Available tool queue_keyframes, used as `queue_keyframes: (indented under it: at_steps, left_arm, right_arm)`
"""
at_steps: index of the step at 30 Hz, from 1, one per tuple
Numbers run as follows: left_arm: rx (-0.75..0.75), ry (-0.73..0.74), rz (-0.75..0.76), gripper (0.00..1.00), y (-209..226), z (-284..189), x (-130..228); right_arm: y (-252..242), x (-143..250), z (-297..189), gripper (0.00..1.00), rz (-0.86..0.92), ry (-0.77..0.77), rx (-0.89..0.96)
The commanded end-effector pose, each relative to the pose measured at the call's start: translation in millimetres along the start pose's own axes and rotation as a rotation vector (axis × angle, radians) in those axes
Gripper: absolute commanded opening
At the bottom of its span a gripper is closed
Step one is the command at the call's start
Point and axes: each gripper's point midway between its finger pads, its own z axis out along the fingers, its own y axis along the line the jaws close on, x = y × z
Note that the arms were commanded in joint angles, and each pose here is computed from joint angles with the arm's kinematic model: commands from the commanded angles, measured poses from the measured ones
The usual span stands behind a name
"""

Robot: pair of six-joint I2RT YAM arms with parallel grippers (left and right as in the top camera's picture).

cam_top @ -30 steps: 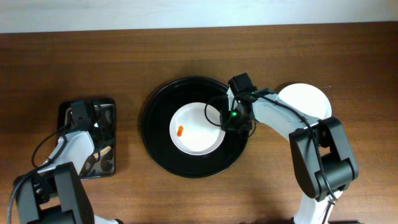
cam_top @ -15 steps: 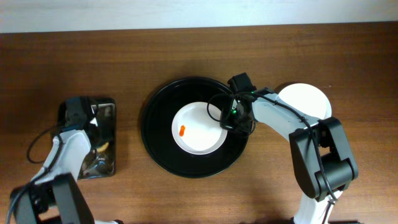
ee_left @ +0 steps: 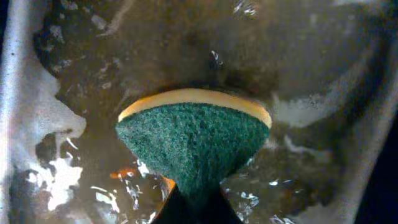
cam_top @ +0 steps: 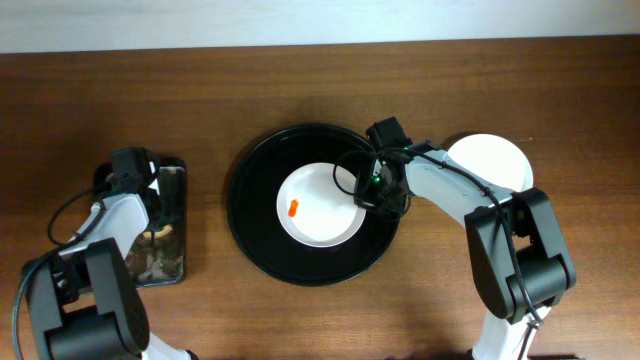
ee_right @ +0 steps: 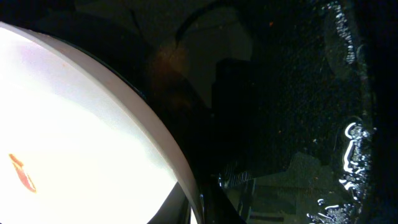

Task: Clean dirty plates on tray and stack at the side
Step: 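Scrub the last plate with the sponge in the left gripper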

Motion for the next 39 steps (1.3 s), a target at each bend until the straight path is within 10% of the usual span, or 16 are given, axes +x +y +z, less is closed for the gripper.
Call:
queue_keyframes:
  at_steps: [1,9,14,19,28,39]
  left_arm:
    - [0.008,0.045,0.008,0.00,0.0,-6.0,9.2]
    - [0.109,-0.077,-0.026,0.00,-9.1,-71.6,-23.0]
    - [0.542,-0.172,0.072,0.00,-128.3,-172.9,-70.0]
    - [0.658,-0.116,0.308,0.00,-250.5,-170.3,-25.2]
    - [0.616,0.189,0.273,0.00,-325.4,-90.8,61.1]
    - [0.212,0.149,0.287,0.00,-258.1,-52.5,57.9]
  right_arm:
    - [-18.6,-1.5,11.0,0.09,0.030,0.000,0.078]
    - [-20.0,0.9,10.0,0.09,-0.004,0.011,0.084]
    - [-16.0,-2.6,6.8,0.09,-0.033,0.005,0.078]
    - [-15.8,-2.8,6.9,0.07,-0.034,0.003,0.078]
    - [-15.8,-2.7,6.9,0.07,-0.041,0.004,0.078]
    - [-16.3,-1.9,6.8,0.06,-0.040,0.007,0.080]
